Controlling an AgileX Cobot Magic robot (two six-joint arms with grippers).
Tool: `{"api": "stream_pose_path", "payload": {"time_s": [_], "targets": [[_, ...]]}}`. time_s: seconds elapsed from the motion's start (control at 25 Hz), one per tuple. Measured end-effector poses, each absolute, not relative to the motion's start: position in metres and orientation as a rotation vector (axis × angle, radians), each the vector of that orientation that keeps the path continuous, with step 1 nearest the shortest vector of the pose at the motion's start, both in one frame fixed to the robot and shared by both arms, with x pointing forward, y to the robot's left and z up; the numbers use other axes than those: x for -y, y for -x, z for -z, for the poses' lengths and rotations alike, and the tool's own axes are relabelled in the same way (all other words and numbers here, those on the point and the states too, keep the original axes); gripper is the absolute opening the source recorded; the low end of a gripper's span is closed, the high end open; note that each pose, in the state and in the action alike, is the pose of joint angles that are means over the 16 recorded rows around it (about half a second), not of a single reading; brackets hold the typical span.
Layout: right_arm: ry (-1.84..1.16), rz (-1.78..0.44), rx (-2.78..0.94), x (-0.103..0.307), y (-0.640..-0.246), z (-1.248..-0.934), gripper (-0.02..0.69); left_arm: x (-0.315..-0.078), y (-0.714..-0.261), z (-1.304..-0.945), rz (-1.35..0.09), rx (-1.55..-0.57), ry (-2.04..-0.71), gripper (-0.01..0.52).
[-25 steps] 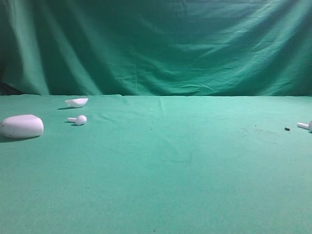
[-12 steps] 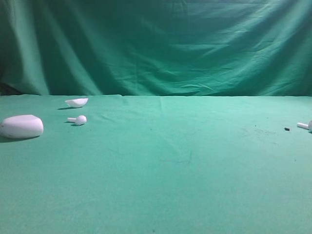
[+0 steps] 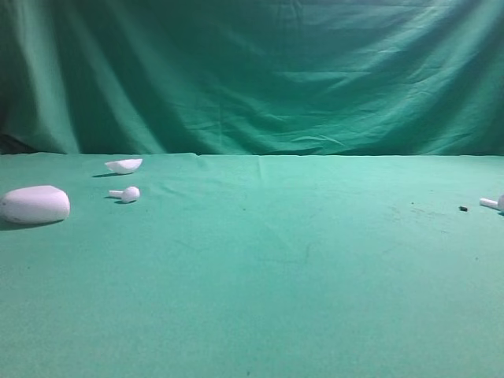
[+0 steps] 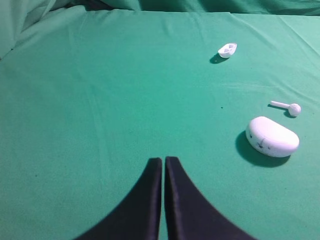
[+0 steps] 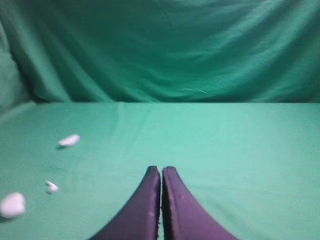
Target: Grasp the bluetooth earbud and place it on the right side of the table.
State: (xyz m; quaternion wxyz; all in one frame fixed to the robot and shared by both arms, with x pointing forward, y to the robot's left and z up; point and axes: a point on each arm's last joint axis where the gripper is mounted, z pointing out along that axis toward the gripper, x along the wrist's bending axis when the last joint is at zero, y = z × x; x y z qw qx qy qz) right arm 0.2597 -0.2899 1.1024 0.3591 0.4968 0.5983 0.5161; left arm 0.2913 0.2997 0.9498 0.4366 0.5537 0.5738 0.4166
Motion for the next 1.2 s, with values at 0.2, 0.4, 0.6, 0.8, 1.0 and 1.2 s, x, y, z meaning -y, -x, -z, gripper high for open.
{"api": "stream_pose_path", "payload": {"time_s": [0.2, 0.4, 0.6, 0.8, 1.0, 1.2], "targets": [[-1.273, -1.252, -1.488, 0.292, -0.271, -1.065, 0.0, -0.3, -0.291, -0.95, -1.036, -1.427, -1.377, 0.0], [-1.278, -1.191, -1.447, 0.294, -0.284, -1.015, 0.0, -0.3, -0.291, -0.95, -1.036, -1.427, -1.377, 0.0], [-1.303, -1.171, -1.421, 0.294, -0.29, -0.976, 0.0, -0.3, -0.291, -0.95, -1.036, -1.427, -1.377, 0.0], [-1.357, -1.145, -1.448, 0.294, -0.292, -0.953, 0.0, -0.3, -0.291, -0.95, -1.036, -1.427, -1.377, 0.0], [-1.399, -1.123, -1.48, 0.294, -0.291, -0.947, 0.0, -0.3, -0.291, -0.95, -1.036, -1.427, -1.377, 0.0], [-1.42, -1.106, -1.5, 0.294, -0.291, -0.944, 0.0, -0.3, -0.291, -0.95, -1.036, -1.427, -1.377, 0.0]]}}
